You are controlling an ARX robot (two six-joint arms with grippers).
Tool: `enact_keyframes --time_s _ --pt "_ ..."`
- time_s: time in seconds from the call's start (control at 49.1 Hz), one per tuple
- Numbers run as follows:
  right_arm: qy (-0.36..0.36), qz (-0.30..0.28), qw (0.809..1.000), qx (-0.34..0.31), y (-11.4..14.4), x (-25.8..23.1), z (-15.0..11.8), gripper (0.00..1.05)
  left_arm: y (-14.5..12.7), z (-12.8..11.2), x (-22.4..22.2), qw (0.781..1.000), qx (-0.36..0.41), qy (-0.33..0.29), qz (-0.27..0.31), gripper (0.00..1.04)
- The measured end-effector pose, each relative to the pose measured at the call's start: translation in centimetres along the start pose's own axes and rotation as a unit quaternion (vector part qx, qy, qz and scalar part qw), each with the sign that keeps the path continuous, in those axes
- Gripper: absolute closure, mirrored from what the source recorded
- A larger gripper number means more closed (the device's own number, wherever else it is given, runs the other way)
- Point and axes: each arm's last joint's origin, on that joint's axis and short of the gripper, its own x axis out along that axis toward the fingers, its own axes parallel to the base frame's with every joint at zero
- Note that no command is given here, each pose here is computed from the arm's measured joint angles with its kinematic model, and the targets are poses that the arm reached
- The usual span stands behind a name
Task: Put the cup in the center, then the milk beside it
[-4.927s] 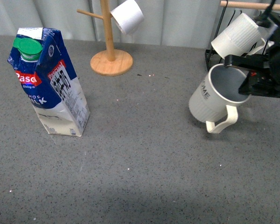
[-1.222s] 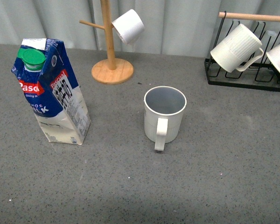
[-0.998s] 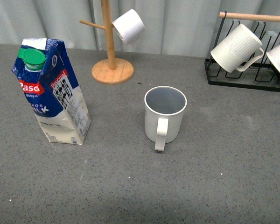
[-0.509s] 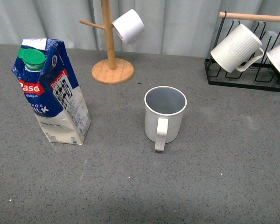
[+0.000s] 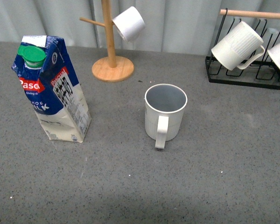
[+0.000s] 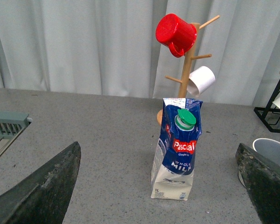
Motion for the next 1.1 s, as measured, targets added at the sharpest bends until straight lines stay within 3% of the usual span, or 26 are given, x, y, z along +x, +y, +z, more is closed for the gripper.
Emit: enact_keyframes --time_s 0.183,0.244,0.285,0.366,0.57,0.692,0.875,1.099 --pt "0.0 0.0 1.0 0.0 0.0 0.0 0.0 0.2 0.0 0.0 0.0 1.0 0.0 0.0 0.0 0.07" --pt "0.0 0.0 1.0 0.0 0.0 0.0 0.0 0.07 0.1 -0.4 0.2 0.997 -0.012 0.056 0.042 0.07" --pt "0.0 0.0 1.0 0.0 0.0 0.0 0.0 0.09 0.3 -0.8 0.6 0.994 -0.015 0.088 0.06 0.07" --pt "0.0 0.0 1.0 0.0 0.0 0.0 0.0 0.09 0.6 -0.8 1.6 0.993 -0.021 0.095 0.06 0.07" --pt "0.0 0.0 1.0 0.0 0.0 0.0 0.0 0.09 0.0 -1.6 5.6 0.992 -0.029 0.125 0.002 0.07" --pt "0.0 0.0 1.0 0.0 0.0 0.0 0.0 0.09 -0.5 -3.0 8.3 0.987 -0.025 0.161 -0.001 0.07" --pt "0.0 0.0 1.0 0.0 0.0 0.0 0.0 0.09 -1.4 -5.3 9.6 0.977 -0.018 0.211 -0.031 0.07" --pt "0.0 0.0 1.0 0.0 0.0 0.0 0.0 0.09 -2.2 -6.4 11.4 0.973 -0.01 0.226 -0.043 0.07"
